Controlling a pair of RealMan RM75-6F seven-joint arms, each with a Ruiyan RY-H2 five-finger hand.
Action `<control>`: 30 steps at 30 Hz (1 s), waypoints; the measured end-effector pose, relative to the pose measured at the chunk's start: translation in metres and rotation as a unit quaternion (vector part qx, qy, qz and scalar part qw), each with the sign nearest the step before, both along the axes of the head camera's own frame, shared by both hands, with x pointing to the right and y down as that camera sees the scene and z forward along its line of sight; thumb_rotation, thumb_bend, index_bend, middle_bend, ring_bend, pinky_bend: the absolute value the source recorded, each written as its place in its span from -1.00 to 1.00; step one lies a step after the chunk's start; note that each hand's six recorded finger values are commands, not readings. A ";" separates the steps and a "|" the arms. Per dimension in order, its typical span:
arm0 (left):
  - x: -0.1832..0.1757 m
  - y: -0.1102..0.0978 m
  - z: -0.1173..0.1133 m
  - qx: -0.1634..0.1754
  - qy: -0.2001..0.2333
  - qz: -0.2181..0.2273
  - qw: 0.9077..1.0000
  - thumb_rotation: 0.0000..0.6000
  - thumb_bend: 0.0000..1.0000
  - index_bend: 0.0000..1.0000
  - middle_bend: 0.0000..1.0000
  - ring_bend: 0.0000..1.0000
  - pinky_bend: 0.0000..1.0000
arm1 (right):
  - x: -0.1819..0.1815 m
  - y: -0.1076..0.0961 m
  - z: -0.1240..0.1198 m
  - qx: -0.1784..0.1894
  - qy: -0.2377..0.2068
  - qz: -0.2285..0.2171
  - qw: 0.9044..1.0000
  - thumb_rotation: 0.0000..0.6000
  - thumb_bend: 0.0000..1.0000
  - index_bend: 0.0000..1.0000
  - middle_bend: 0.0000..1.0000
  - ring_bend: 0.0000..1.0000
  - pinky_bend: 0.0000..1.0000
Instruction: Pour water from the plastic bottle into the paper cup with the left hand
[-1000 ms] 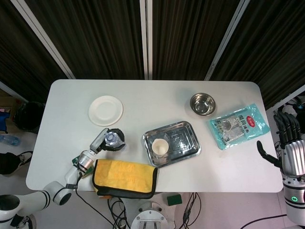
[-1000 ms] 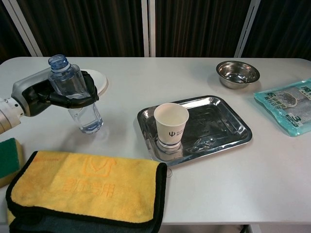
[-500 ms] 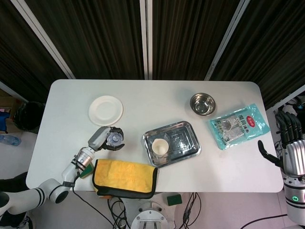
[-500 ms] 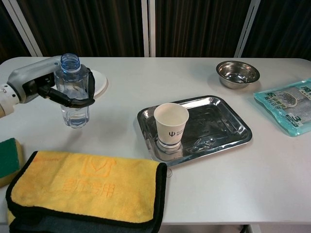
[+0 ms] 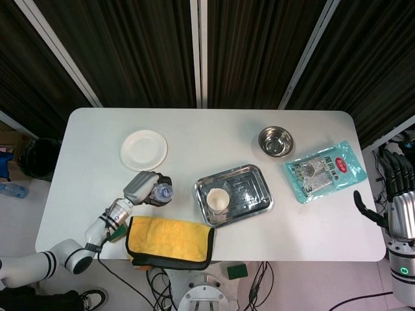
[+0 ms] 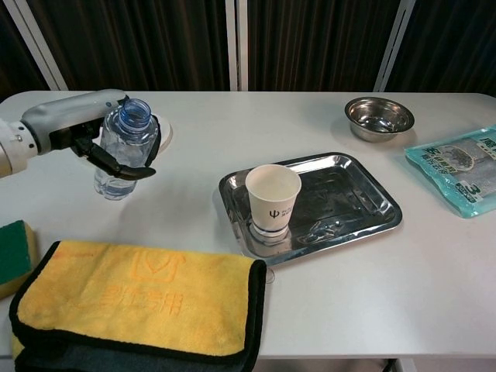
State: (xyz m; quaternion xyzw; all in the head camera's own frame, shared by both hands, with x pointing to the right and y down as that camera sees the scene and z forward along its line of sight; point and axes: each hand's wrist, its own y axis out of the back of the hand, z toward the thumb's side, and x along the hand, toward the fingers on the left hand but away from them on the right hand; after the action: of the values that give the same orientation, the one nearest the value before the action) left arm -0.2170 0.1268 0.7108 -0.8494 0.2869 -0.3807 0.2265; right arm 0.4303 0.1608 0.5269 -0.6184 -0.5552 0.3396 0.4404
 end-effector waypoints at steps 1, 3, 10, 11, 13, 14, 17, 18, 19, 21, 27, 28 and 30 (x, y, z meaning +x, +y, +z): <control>0.002 -0.001 -0.001 0.006 -0.011 0.011 1.000 1.00 -0.06 0.63 0.50 0.05 0.04 | 0.000 0.000 0.000 0.000 0.000 0.000 1.000 1.00 -0.32 -1.00 -1.00 -1.00 -1.00; 0.006 -0.002 -0.002 0.014 -0.028 0.027 0.999 1.00 -0.07 0.63 0.51 0.06 0.05 | 0.001 0.000 0.000 -0.001 0.001 0.002 1.000 1.00 -0.32 -1.00 -1.00 -1.00 -1.00; 0.024 -0.009 -0.008 0.038 -0.082 0.073 0.993 1.00 -0.06 0.64 0.52 0.07 0.06 | 0.005 0.000 0.000 0.000 0.002 0.007 1.000 1.00 -0.32 -1.00 -1.00 -1.00 -1.00; 0.026 -0.011 -0.009 0.042 -0.087 0.077 0.992 1.00 -0.06 0.64 0.52 0.08 0.06 | 0.005 0.000 0.000 0.000 0.002 0.008 1.000 1.00 -0.32 -1.00 -1.00 -1.00 -1.00; 0.031 -0.014 -0.009 0.053 -0.101 0.083 0.990 1.00 -0.06 0.64 0.52 0.08 0.06 | 0.006 0.000 0.000 0.000 0.002 0.009 1.000 1.00 -0.32 -1.00 -1.00 -1.00 -1.00; 0.034 -0.015 -0.009 0.058 -0.106 0.085 0.989 1.00 -0.06 0.64 0.53 0.08 0.06 | 0.007 0.000 0.000 -0.001 0.002 0.010 1.000 1.00 -0.32 -1.00 -1.00 -1.00 -1.00; 0.043 -0.020 -0.009 0.071 -0.120 0.088 0.986 1.00 -0.06 0.64 0.52 0.08 0.07 | 0.008 0.000 0.000 -0.001 0.003 0.012 1.000 1.00 -0.32 -1.00 -1.00 -1.00 -1.00; 0.046 -0.021 -0.010 0.075 -0.124 0.088 0.986 1.00 -0.06 0.64 0.52 0.08 0.07 | 0.008 0.000 0.000 0.000 0.003 0.012 1.000 1.00 -0.32 -1.00 -1.00 -1.00 -1.00; 0.050 -0.022 -0.010 0.082 -0.128 0.088 0.984 1.00 -0.06 0.65 0.52 0.08 0.06 | 0.009 -0.001 0.000 0.000 0.003 0.013 1.000 1.00 -0.32 -1.00 -1.00 -1.00 -1.00; 0.057 -0.024 -0.011 0.093 -0.134 0.091 0.982 1.00 -0.06 0.65 0.53 0.08 0.06 | 0.010 -0.001 -0.001 0.002 0.003 0.015 1.000 1.00 -0.32 -1.00 -1.00 -1.00 -1.00; 0.078 -0.028 -0.009 0.128 -0.154 0.098 0.975 1.00 -0.06 0.65 0.53 0.08 0.06 | 0.013 -0.004 -0.006 0.011 0.002 0.019 1.000 1.00 -0.32 -1.00 -1.00 -1.00 -1.00; 0.080 -0.029 -0.008 0.136 -0.160 0.101 0.973 1.00 -0.06 0.65 0.53 0.08 0.06 | 0.014 -0.005 -0.006 0.012 0.002 0.020 1.000 1.00 -0.32 -1.00 -1.00 -1.00 -1.00; 0.084 -0.030 -0.006 0.147 -0.169 0.105 0.969 1.00 -0.06 0.65 0.53 0.08 0.06 | 0.015 -0.005 -0.008 0.014 0.002 0.021 1.000 1.00 -0.32 -1.00 -1.00 -1.00 -1.00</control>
State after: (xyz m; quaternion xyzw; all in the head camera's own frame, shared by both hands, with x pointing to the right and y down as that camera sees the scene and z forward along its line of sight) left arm -0.1325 0.0968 0.7047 -0.7555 0.2071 -0.4461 0.4329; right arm 0.4449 0.1556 0.5192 -0.5997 -0.5718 0.3427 0.4426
